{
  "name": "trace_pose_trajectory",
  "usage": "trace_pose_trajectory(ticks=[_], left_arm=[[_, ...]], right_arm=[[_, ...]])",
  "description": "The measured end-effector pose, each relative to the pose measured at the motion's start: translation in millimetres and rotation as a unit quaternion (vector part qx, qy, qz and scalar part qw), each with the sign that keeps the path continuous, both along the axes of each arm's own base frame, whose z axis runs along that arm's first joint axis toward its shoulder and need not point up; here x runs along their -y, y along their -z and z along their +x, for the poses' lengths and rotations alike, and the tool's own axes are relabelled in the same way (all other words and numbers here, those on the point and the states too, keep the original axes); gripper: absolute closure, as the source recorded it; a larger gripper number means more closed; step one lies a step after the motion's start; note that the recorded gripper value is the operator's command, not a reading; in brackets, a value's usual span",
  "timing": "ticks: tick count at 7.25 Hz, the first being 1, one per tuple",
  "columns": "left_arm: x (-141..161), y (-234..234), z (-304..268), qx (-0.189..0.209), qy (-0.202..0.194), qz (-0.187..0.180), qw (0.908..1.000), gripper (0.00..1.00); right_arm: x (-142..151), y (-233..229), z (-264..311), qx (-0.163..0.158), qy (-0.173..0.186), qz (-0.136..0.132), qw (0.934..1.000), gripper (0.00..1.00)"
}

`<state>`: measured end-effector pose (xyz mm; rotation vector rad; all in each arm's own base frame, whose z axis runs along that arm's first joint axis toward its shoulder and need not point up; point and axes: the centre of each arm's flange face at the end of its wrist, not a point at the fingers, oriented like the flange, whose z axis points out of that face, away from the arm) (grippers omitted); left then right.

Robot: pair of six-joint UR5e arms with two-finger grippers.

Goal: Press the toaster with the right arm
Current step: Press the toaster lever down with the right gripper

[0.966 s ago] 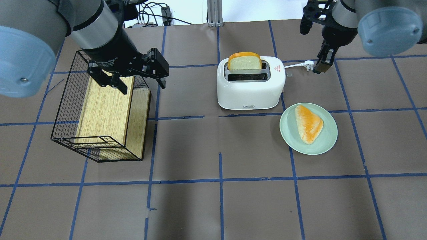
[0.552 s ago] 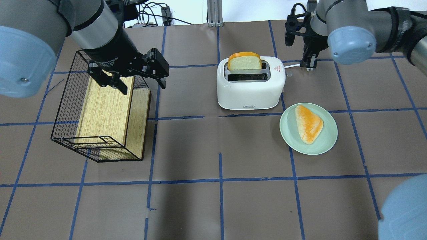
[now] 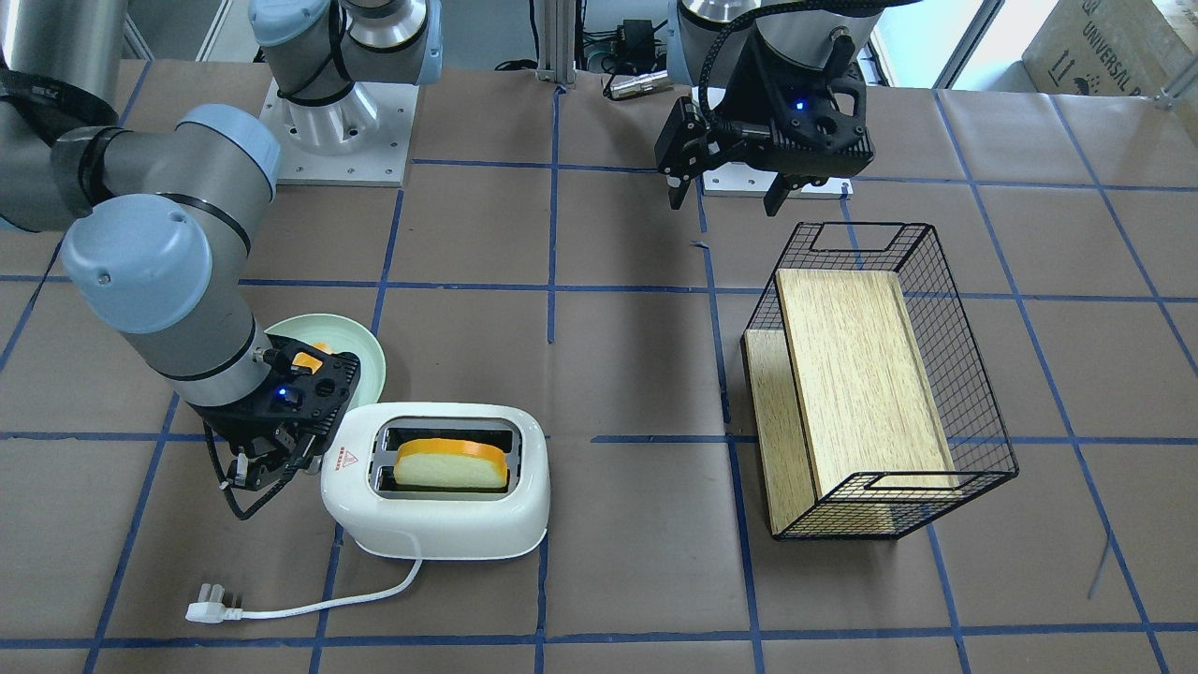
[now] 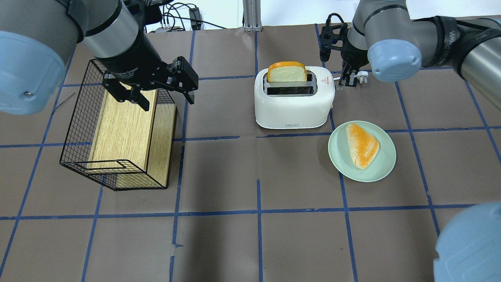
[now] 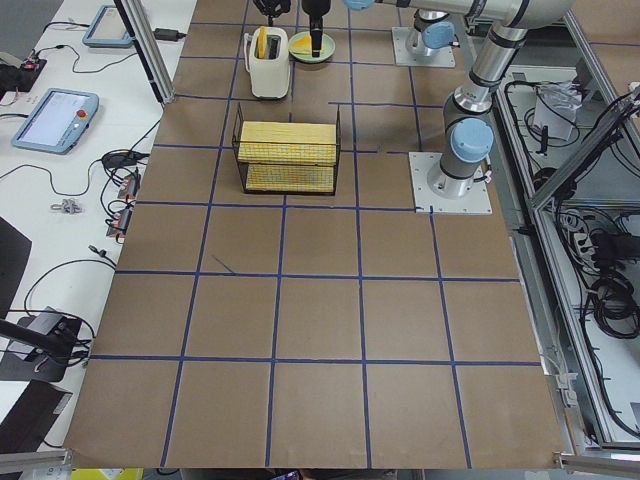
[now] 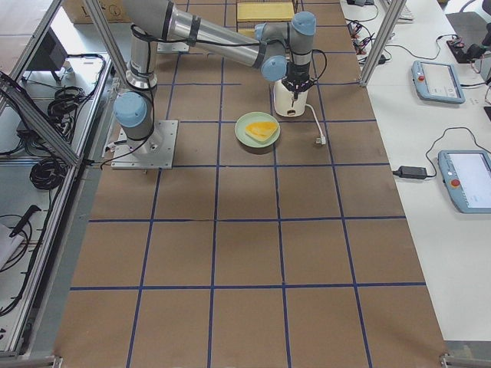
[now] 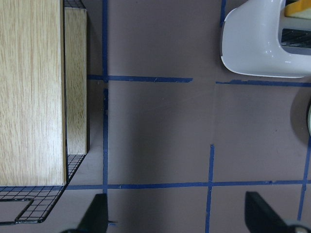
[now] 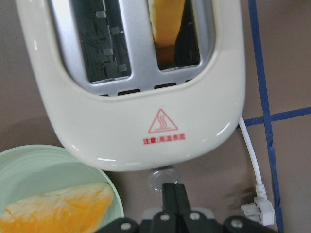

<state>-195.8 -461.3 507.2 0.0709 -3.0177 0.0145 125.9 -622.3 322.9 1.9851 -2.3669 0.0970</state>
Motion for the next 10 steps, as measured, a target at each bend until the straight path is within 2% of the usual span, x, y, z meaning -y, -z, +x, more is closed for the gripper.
trace_pose_trajectory(ticks=[10], left_arm=[[0, 0, 0, 0.0, 0.0, 0.0, 1.0, 0.0]], right_arm=[[6, 47, -5, 0.002, -0.003, 0.039, 0.9992, 0.92]])
